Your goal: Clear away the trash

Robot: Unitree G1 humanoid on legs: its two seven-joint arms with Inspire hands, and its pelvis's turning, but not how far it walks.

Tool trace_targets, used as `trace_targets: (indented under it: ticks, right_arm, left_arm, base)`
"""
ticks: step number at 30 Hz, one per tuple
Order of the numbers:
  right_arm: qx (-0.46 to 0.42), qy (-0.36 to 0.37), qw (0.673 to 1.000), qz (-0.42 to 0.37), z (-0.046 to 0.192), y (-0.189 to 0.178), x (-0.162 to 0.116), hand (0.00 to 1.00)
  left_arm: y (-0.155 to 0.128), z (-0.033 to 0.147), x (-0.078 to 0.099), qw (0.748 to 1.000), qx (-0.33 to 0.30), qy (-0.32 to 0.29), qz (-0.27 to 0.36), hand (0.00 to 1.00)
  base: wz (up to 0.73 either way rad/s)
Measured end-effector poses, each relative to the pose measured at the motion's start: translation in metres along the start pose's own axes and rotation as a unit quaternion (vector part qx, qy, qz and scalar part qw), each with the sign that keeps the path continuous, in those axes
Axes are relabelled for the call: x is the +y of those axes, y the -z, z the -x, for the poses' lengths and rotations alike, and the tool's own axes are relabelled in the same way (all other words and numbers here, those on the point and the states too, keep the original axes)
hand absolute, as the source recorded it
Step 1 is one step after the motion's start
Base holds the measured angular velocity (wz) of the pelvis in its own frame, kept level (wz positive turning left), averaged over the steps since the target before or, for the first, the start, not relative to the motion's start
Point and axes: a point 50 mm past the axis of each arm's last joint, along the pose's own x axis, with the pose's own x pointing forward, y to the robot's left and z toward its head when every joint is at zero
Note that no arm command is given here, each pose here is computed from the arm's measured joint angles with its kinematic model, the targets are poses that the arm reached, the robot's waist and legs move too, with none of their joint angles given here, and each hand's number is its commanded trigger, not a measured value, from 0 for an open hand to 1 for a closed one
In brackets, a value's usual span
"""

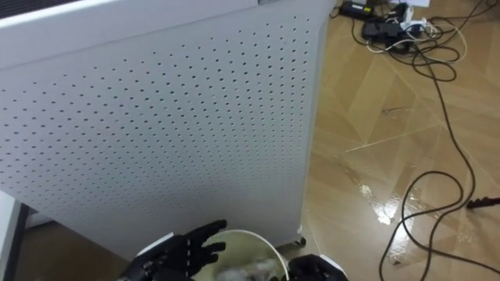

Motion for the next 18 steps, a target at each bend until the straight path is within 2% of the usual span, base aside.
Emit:
trace_targets:
  ticks: [7,18]
  right_arm:
    - [0.03,0.002,0.999,-0.022,0.009,0.026,-0.003,1.0]
    - [0.026,0.027,0.999,-0.027,0.022,0.032,-0.024,1.0]
  left_arm:
    - [0.015,0.009,0.0,1.0,0.017,-0.007,0.014,0.0]
    - [0.037,0.035,0.006,0.998,0.038,-0.011,0.052,0.0]
  base:
    - [0.07]
    - [-0.03]
